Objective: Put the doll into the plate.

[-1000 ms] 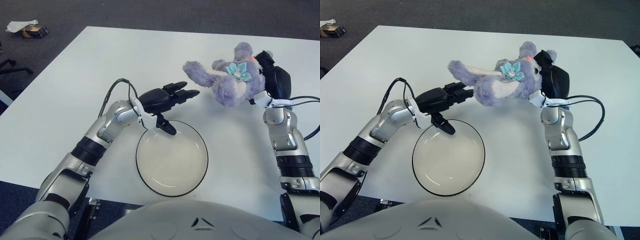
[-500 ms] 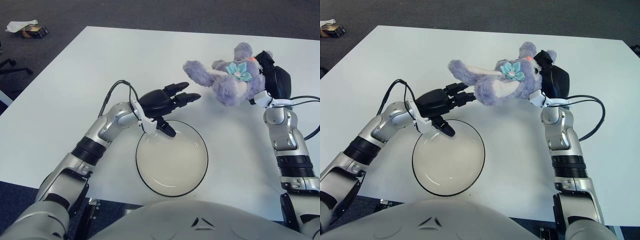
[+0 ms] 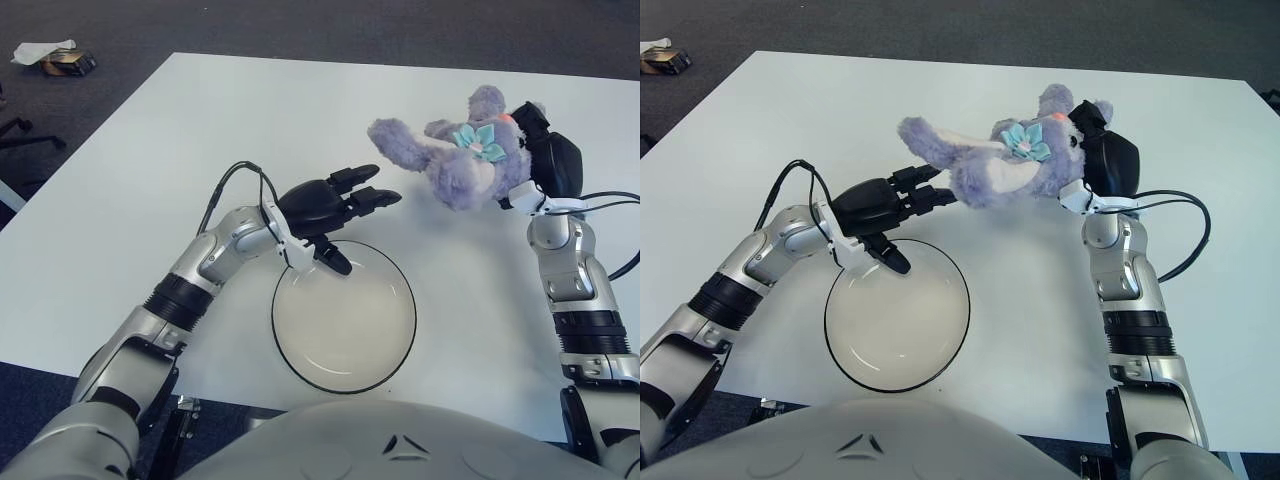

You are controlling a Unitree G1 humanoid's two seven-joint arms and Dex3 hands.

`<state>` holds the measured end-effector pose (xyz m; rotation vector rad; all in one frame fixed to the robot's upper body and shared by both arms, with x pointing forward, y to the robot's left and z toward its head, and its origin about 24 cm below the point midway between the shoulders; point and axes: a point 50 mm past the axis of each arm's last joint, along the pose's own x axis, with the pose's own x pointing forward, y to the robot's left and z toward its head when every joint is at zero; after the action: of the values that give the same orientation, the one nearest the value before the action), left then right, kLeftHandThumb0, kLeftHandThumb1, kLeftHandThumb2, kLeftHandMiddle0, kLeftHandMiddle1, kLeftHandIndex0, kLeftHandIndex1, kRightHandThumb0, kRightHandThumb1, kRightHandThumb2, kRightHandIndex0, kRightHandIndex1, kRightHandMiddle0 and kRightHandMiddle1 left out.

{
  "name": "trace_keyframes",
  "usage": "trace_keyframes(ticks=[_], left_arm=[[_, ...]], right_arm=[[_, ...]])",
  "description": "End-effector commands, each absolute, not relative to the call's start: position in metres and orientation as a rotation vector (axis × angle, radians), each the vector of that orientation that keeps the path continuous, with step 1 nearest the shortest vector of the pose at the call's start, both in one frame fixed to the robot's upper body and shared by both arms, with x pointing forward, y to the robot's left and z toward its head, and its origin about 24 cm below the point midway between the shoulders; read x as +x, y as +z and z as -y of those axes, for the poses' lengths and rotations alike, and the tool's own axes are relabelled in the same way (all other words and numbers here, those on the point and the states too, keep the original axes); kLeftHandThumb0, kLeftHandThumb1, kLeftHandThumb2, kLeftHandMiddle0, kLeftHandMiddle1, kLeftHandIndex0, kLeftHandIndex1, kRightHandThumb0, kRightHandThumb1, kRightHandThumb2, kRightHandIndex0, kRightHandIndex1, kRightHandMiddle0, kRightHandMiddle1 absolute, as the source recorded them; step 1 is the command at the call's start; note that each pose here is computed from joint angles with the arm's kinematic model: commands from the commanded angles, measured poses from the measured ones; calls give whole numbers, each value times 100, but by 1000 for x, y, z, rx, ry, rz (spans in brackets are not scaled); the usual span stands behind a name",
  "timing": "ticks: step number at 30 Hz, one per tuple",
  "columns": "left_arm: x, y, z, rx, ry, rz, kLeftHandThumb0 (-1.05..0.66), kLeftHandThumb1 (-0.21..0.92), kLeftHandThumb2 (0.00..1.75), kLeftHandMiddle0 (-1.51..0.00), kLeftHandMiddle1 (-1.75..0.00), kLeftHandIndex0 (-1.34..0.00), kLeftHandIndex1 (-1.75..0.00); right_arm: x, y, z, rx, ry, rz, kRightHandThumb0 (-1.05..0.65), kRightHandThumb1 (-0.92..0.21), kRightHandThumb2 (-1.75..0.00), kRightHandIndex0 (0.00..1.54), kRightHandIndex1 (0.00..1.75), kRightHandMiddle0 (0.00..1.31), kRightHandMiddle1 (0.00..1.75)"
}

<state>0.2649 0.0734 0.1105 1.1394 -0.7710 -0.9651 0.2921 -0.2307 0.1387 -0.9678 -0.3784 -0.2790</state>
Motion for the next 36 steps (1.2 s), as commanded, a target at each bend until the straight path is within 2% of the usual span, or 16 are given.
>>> trace_keyframes(ticks=[1,6,11,18,21,26,32,36], left_arm=[[262,108,-74,1157,-986,780,-96,92,30,-1,-1,0,-39],[262,99,-73,1164,-991,780,-95,91,29,0,0,0,-32],[262,92,-73,1174,-973,789,-94,90,28,0,0,0,-32],[262,87,-72,1191,-941,800,-95,92,35,-2,-1,0,-46],[263,85,-71,1191,-918,814,-94,92,39,-5,-3,0,-57],[264,81,-69,1204,-881,857,-94,92,40,-6,-4,0,-64],[264,79,-68,1229,-825,941,-92,90,38,-5,-3,0,-62],[265,78,-68,1252,-802,970,-92,89,38,-3,-2,0,-54]], right_arm=[[290,146,234,-959,-299,396,0,-10,-158,79,173,54,175],[290,146,234,-957,-298,397,0,-10,-157,79,172,54,175],[290,146,235,-953,-301,393,0,-10,-157,79,172,54,175],[290,146,235,-948,-303,393,0,-6,-162,81,174,56,175],[290,146,235,-951,-304,395,0,-8,-160,80,173,55,175],[290,146,235,-947,-303,394,0,-9,-158,80,172,54,175],[289,146,235,-954,-307,397,0,-10,-157,80,171,54,175],[289,146,235,-952,-309,392,0,-11,-155,79,169,53,175]])
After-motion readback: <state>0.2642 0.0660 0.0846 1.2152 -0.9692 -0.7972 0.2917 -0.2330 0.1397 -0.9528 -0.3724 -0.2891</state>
